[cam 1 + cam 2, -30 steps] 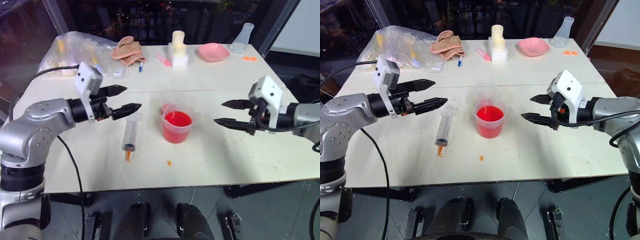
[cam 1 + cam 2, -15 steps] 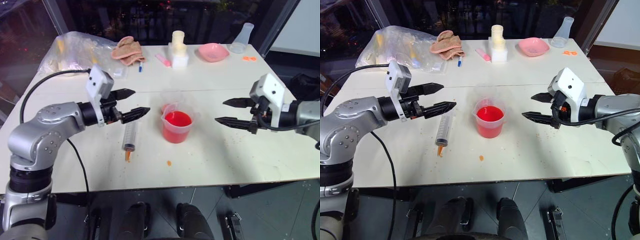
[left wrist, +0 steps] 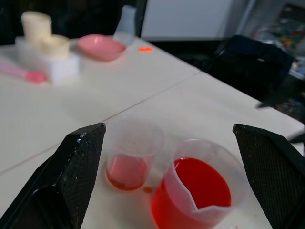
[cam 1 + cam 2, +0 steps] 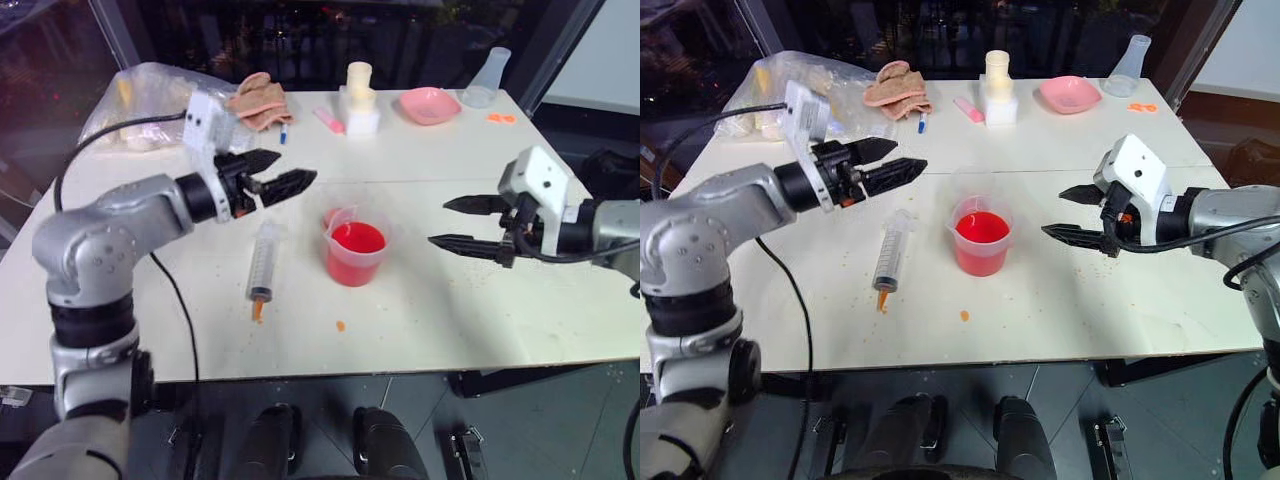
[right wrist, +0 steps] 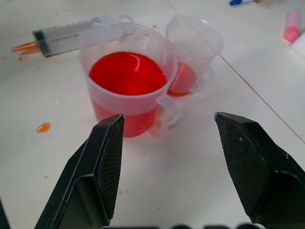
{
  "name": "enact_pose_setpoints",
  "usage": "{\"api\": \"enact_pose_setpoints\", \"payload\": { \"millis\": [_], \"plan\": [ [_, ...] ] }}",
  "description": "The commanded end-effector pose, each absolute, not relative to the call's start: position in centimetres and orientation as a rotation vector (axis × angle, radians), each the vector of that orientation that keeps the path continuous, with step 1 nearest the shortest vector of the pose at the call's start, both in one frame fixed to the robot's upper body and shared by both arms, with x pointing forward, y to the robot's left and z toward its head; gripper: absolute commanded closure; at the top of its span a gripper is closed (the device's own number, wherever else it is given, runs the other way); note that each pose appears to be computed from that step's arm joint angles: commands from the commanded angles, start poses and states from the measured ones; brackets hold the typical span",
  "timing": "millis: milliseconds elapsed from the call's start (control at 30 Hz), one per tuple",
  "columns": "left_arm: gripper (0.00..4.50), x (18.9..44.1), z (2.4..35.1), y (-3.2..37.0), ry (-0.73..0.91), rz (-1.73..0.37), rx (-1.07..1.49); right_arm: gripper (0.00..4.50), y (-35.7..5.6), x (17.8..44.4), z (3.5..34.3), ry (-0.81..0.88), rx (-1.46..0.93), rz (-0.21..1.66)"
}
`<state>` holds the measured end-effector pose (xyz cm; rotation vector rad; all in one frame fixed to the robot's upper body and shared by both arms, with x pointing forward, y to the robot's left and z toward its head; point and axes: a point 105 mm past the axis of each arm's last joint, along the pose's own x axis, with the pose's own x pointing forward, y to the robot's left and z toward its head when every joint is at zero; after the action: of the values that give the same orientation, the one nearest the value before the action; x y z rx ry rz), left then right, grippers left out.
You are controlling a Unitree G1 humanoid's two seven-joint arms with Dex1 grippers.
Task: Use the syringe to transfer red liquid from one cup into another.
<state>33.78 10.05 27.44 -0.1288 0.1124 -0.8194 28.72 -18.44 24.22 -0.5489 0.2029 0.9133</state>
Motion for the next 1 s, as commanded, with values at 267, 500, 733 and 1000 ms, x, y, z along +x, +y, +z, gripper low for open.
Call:
{"api": "enact_pose_setpoints", "payload": {
  "millis": [267,500,733,1000],
  "plan": [
    [0.02,40.6,24.6,11.4,0.803,-0.199,-0.015,1.37,-18.2,29.1,25.6,0.137,-0.594,0.907],
    [0.02,39.0,22.4,11.6,1.110,-0.034,-0.027,1.37,-18.1,29.4,25.7,0.133,-0.598,0.901],
    [0.02,38.4,20.6,12.2,1.205,0.051,-0.035,1.37,-18.1,29.7,25.7,0.134,-0.604,0.898],
    [0.02,38.5,18.3,11.9,1.239,0.128,-0.055,1.37,-18.0,29.6,25.8,0.134,-0.606,0.897]
  ]
}}
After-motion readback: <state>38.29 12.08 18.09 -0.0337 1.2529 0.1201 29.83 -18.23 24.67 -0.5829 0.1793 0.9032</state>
